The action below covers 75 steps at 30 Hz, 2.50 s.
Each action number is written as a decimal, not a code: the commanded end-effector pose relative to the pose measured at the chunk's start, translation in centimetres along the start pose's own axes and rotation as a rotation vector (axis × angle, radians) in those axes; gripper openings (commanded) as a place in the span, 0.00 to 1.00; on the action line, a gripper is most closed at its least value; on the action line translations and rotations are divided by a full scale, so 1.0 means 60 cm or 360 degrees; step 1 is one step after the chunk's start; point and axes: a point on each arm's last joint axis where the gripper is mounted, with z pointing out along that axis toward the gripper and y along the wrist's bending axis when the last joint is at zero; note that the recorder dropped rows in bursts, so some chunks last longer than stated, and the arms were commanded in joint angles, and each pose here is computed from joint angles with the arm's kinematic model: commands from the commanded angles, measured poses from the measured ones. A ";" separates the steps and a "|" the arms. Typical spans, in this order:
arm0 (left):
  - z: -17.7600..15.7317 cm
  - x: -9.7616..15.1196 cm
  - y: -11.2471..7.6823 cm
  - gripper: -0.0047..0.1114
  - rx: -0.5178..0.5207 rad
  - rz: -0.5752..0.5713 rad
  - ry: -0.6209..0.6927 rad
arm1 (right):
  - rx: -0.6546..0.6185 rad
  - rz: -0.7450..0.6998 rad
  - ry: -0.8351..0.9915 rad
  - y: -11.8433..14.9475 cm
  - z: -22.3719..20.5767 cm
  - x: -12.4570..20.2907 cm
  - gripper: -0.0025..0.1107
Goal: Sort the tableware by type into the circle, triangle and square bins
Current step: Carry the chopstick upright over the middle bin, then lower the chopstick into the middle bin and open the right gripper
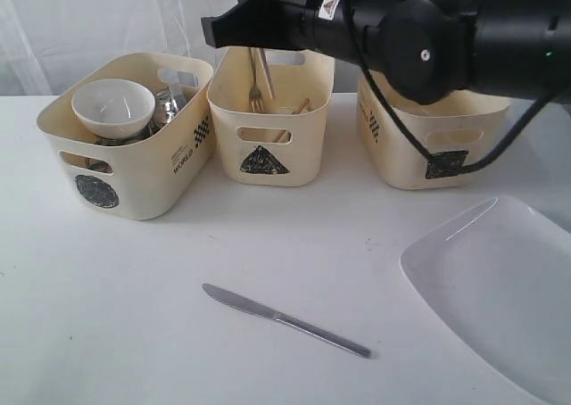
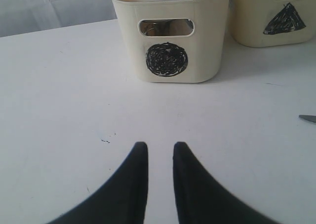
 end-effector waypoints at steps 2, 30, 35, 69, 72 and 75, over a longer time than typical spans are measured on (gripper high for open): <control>0.000 0.002 0.000 0.26 -0.0002 -0.0015 0.0004 | 0.0009 -0.0018 -0.0126 -0.002 0.030 0.021 0.02; 0.000 0.002 0.000 0.26 -0.0002 -0.0015 0.0004 | 0.0343 0.0286 -0.0119 -0.148 0.127 0.050 0.02; 0.000 0.002 0.000 0.26 -0.0002 -0.0015 0.0004 | 0.0318 0.0295 0.0119 -0.151 0.162 0.072 0.02; 0.000 0.002 0.000 0.26 -0.0002 -0.0015 0.0004 | 0.0313 0.0261 0.0425 -0.176 0.184 0.093 0.46; 0.000 0.002 0.000 0.26 -0.0002 -0.0015 0.0004 | 0.0296 0.0264 0.0488 -0.172 0.169 0.075 0.46; 0.000 0.002 0.000 0.26 -0.0002 -0.0015 0.0004 | 0.0243 0.0200 0.0679 -0.163 0.142 0.058 0.45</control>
